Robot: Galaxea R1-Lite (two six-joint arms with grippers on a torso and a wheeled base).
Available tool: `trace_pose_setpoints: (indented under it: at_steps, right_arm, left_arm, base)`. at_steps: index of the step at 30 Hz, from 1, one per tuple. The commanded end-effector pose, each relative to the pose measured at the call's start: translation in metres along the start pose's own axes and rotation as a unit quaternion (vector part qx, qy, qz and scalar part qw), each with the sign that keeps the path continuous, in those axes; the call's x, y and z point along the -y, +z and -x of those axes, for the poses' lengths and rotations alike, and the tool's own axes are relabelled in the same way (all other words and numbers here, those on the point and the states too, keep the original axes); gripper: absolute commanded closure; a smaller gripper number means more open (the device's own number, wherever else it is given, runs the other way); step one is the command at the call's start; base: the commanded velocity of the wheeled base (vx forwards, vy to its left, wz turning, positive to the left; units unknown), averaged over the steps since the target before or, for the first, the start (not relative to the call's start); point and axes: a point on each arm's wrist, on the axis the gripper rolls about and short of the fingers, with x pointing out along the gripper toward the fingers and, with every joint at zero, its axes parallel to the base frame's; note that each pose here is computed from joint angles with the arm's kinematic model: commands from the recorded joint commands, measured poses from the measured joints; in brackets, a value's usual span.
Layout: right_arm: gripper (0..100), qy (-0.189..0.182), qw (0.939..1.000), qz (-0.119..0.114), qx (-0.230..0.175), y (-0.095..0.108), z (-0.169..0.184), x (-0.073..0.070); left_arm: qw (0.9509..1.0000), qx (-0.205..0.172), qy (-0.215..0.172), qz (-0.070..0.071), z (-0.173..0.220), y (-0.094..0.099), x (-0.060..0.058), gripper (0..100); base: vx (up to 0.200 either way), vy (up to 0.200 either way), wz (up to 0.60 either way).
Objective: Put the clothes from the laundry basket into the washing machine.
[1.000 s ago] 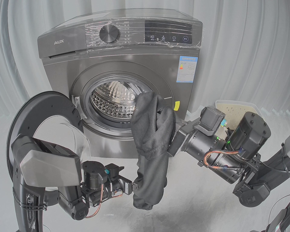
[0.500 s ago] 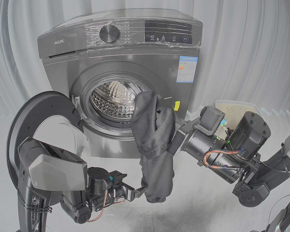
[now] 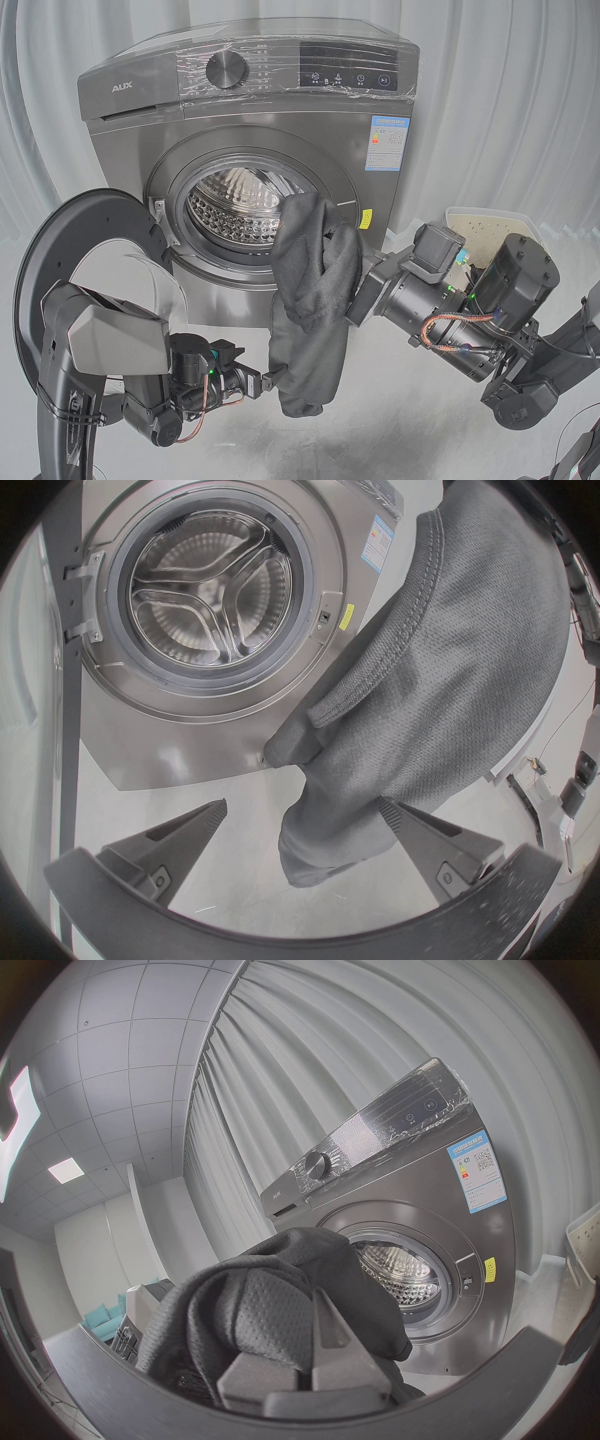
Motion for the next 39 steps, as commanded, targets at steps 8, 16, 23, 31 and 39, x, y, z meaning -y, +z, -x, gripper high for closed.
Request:
trace_pose_setpoints:
  at_steps: [8,16,23,31,39]
  right_arm:
    - [100,0.009,1.0000,-0.003,-0.002,-0.002,-0.001,-0.005]
    - [100,0.011,0.9999,-0.007,-0.004,-0.004,-0.001,-0.006]
    - [100,0.003,1.0000,-0.005,-0.003,-0.004,0.000,-0.002]
    - [100,-0.008,0.9999,-0.003,-0.009,-0.004,0.001,0.004]
    - [100,-0.001,0.9999,-0.005,-0.009,-0.005,0.000,-0.001]
  left_arm:
    - [0.9974,0.009,-0.065,0.028,-0.022,-0.003,-0.009,100]
    - [0.9914,0.012,-0.126,0.034,-0.033,-0.004,-0.007,100]
    - [0.9919,0.011,-0.122,0.034,-0.028,-0.003,-0.010,100]
    - [0.9923,0.020,-0.119,0.029,-0.003,0.016,-0.007,100]
    - [0.9927,0.021,-0.116,0.026,-0.014,0.012,-0.006,0]
  base:
    - [0.000,0.000,0.00]
    - [0.000,0.000,0.00]
    - [0.000,0.000,0.00]
    - [0.000,0.000,0.00]
    - [0.000,0.000,0.00]
